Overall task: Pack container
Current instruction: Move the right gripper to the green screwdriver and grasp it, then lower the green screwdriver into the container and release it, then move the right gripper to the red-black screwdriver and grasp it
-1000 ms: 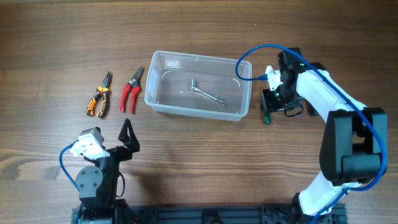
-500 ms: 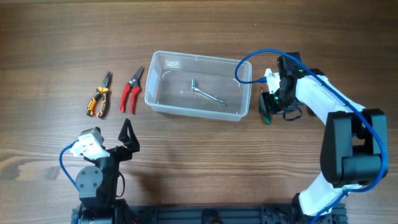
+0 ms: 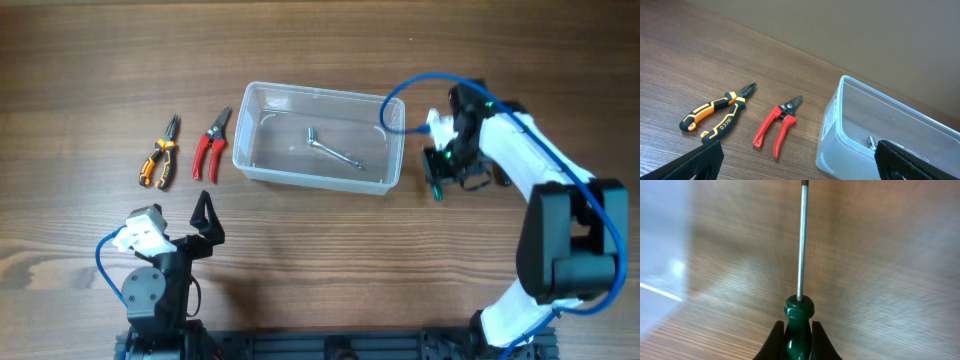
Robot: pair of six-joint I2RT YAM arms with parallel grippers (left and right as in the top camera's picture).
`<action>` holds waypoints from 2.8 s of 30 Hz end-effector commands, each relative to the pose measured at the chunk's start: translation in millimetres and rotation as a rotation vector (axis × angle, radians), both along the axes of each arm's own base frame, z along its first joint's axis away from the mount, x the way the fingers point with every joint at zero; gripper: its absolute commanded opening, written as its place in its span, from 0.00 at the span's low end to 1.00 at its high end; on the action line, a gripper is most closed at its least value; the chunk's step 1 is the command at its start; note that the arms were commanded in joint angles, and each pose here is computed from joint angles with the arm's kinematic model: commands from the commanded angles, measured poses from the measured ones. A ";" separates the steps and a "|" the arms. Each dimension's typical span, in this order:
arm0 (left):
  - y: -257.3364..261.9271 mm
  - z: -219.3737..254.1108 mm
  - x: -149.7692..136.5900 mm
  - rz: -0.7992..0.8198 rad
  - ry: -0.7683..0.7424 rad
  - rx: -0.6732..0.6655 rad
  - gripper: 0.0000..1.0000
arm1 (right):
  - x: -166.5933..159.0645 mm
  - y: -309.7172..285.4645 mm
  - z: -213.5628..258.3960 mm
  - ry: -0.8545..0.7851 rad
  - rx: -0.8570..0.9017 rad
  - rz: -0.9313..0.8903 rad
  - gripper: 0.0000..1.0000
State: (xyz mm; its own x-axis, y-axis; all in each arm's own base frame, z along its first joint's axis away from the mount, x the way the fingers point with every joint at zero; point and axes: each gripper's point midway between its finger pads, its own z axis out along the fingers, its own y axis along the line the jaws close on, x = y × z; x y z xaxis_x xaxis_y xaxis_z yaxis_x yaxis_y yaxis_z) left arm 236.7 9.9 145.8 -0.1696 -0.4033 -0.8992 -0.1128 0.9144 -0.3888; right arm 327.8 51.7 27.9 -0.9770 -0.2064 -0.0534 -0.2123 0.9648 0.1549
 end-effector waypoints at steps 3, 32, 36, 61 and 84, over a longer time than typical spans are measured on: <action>3.6 0.1 -0.1 0.020 -0.004 -0.010 1.00 | 53.8 8.3 145.7 -0.430 0.046 0.029 0.04; 3.6 0.1 -0.1 0.020 -0.004 -0.010 1.00 | -5.2 187.7 38.7 -0.265 0.166 1.025 0.05; 3.6 0.1 -0.1 0.020 -0.004 -0.010 1.00 | -5.5 187.5 17.7 -0.218 0.167 1.020 0.04; 3.6 0.1 -0.1 0.020 -0.004 -0.010 1.00 | 82.7 53.5 208.3 -0.416 -0.272 0.110 0.56; 3.6 0.1 -0.1 0.020 -0.004 -0.010 1.00 | 20.7 -152.6 5.8 -0.050 -0.279 -0.297 0.70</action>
